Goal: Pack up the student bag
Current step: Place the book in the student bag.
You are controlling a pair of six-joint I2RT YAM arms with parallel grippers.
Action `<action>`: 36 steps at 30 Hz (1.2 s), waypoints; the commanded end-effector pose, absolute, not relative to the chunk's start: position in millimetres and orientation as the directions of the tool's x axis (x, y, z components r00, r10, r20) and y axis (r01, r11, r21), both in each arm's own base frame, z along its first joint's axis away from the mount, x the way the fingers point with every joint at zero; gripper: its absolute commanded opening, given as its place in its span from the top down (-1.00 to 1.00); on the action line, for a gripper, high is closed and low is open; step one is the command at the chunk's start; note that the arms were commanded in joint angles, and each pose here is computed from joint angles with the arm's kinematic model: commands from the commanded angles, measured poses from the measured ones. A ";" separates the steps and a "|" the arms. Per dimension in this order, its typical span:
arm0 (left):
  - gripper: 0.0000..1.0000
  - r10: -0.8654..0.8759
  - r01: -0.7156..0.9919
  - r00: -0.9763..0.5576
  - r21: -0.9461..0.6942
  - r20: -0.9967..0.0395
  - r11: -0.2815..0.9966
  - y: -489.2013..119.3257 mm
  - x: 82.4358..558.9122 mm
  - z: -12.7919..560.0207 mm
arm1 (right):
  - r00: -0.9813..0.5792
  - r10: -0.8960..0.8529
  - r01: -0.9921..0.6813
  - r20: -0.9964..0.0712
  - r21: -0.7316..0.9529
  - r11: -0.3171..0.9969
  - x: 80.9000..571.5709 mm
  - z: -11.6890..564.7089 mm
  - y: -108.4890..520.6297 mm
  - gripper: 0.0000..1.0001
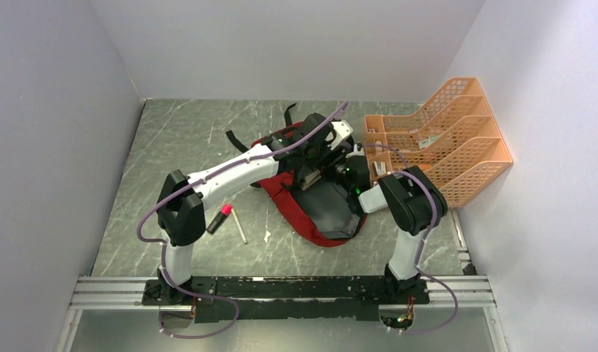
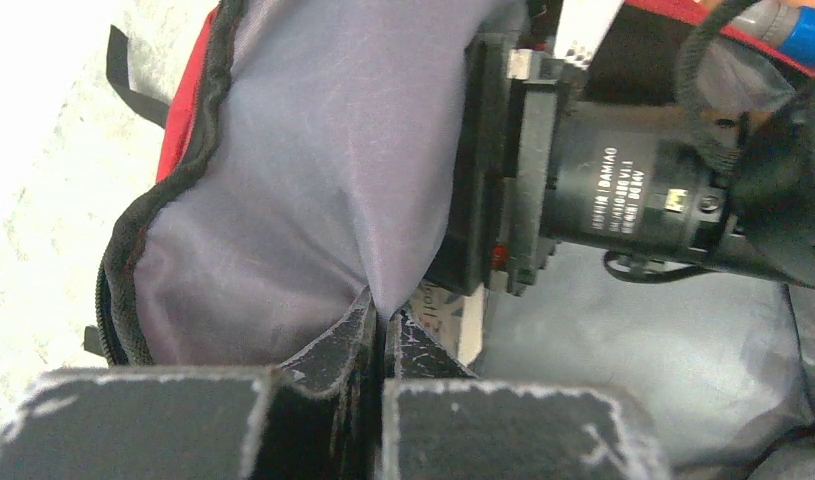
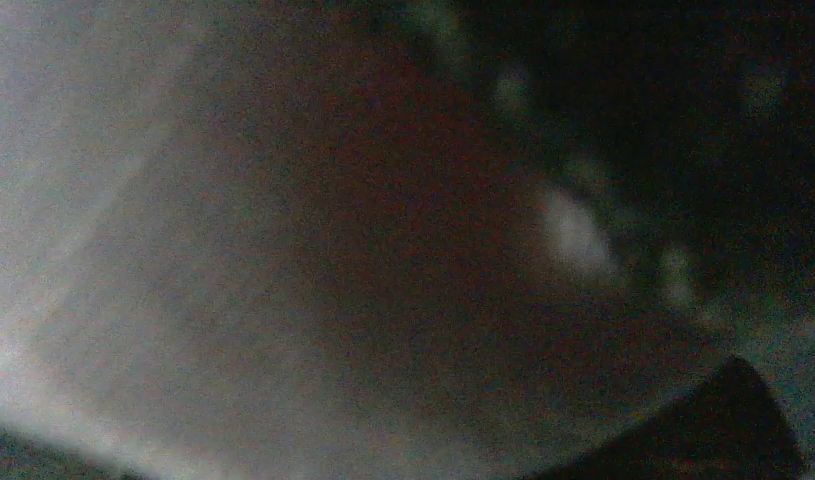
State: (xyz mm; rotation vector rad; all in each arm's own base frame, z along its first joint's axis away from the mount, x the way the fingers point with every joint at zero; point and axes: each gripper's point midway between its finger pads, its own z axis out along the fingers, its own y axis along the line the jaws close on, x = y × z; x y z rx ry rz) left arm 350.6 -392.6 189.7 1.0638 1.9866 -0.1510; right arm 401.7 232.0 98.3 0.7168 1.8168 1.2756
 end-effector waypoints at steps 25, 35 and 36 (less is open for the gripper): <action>0.90 0.591 0.734 -0.278 0.230 -0.757 0.639 -396.0 342.2 202.4 | -0.462 0.758 0.032 -0.460 0.846 0.533 415.1 116.8 231.1 -0.48; 0.90 0.595 0.739 -0.278 0.228 -0.754 0.634 -400.3 344.5 196.3 | -0.447 0.689 0.166 -0.570 0.704 0.690 381.8 115.6 174.0 -0.56; 0.90 0.592 0.741 -0.276 0.224 -0.758 0.633 -401.6 344.1 196.3 | -0.449 0.688 0.175 -0.570 0.699 0.693 372.4 113.5 167.6 -0.56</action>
